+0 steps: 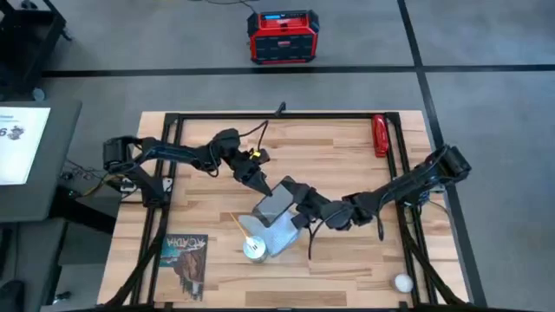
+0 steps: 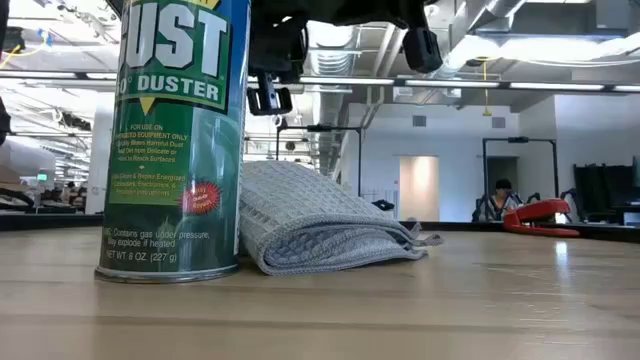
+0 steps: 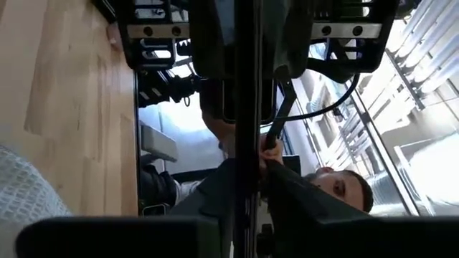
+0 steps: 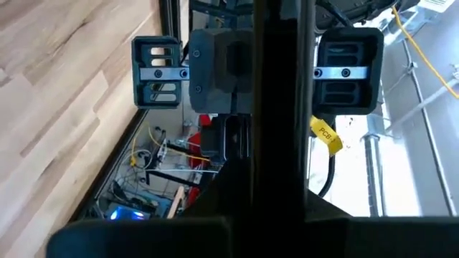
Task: Apply microfiber cloth
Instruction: Spray the front of the cellphone using the spray bottle
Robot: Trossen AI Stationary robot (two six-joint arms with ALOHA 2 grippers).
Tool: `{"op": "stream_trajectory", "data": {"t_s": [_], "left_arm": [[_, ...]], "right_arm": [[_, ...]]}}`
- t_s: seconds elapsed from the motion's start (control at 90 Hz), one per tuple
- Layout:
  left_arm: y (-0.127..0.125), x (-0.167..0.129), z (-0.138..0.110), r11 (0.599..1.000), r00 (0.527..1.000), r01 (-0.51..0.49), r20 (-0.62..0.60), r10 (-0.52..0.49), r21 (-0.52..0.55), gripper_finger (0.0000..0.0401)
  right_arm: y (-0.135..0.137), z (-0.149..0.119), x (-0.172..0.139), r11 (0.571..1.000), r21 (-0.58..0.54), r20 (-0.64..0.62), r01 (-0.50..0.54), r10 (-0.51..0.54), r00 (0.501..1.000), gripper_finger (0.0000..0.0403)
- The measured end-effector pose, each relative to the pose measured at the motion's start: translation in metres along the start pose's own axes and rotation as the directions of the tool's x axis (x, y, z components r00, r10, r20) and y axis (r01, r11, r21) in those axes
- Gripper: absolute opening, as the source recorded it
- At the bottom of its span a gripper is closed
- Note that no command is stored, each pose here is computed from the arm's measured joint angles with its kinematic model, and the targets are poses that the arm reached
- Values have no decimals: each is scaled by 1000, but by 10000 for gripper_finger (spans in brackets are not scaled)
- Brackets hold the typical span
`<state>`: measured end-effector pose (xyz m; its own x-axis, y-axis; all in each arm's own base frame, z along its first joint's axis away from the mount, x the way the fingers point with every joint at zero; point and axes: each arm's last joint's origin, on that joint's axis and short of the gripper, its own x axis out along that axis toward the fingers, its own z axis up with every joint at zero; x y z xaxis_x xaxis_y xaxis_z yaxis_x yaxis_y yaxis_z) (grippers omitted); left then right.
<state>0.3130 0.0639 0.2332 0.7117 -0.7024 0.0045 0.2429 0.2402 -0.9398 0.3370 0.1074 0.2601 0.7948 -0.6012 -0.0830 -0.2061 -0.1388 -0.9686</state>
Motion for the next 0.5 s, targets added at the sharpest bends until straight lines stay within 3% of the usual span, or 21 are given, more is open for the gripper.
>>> {"op": "stream_trajectory", "data": {"t_s": [0.5], "left_arm": [[5, 1, -2, 999, 999, -43, -5, 43, 12, 46]], "right_arm": [[1, 0, 1, 1000, 2, -2, -6, 6, 1000, 9]]}}
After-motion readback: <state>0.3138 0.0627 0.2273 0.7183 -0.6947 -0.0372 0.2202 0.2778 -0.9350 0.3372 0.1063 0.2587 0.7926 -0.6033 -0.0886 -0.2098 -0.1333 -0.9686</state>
